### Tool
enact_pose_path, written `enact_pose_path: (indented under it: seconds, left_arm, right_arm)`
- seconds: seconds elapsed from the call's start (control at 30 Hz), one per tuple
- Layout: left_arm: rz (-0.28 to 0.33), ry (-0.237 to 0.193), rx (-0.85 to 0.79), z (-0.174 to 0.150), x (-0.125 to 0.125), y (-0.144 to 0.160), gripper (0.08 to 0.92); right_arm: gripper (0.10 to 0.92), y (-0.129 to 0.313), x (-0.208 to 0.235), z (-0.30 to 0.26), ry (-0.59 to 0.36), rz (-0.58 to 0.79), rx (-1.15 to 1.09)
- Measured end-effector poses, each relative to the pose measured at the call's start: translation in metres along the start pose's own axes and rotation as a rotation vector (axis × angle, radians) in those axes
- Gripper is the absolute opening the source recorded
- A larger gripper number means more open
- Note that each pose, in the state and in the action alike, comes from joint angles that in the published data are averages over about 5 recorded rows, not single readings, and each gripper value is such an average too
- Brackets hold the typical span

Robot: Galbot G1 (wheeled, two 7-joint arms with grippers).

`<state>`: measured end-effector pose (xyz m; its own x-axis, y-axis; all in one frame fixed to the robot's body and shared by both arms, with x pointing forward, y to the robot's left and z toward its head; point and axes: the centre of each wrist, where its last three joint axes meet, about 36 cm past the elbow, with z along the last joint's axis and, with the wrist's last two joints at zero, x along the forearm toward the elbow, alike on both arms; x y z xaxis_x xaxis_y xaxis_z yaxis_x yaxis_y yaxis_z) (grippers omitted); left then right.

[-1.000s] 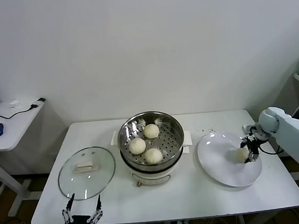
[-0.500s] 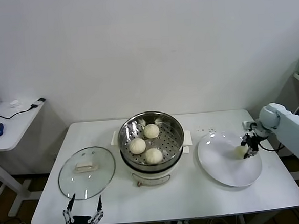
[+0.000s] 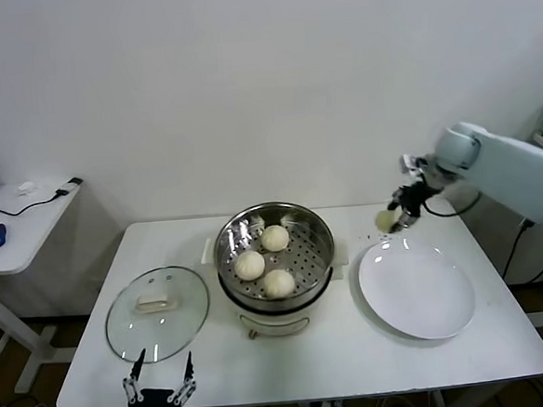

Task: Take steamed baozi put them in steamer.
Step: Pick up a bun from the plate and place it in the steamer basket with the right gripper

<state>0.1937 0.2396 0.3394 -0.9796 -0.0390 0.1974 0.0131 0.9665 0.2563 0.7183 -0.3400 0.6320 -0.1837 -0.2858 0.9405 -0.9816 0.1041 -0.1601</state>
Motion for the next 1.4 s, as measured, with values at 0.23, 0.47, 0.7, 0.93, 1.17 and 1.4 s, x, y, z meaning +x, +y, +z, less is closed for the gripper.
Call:
enact_pose_path:
  seconds: [0.23,0.47,0.7,0.93,1.17,1.4]
  left_arm:
    - [0.009,0.006,-0.01,0.0,0.0,0.0,0.823]
    - [0.014,0.004,-0.016,0.0,-0.002,0.002,0.823]
    - [0.011,0.004,-0.017,-0.001,-0.003,0.003,0.823]
    - [0.012,0.009,-0.013,0.0,-0.002,0.004,0.823]
    - [0.012,0.009,-0.012,0.0,-0.003,0.004,0.823]
    - [0.012,0.01,-0.012,0.001,-0.003,0.005,0.823]
  right_arm:
    - [0.577,-0.004,0.018,-0.09,-0.049,-0.041,0.037]
    - [0.571,0.007,0.004,-0.16,-0.021,-0.092,0.089]
    - [0.569,0.023,-0.026,-0.194,0.046,-0.122,0.126]
    - [0.568,0.036,-0.06,-0.202,0.106,-0.139,0.142]
    - [0.574,0.048,-0.089,-0.206,0.149,-0.156,0.162]
    - [0.626,0.055,-0.105,-0.211,0.163,-0.156,0.162]
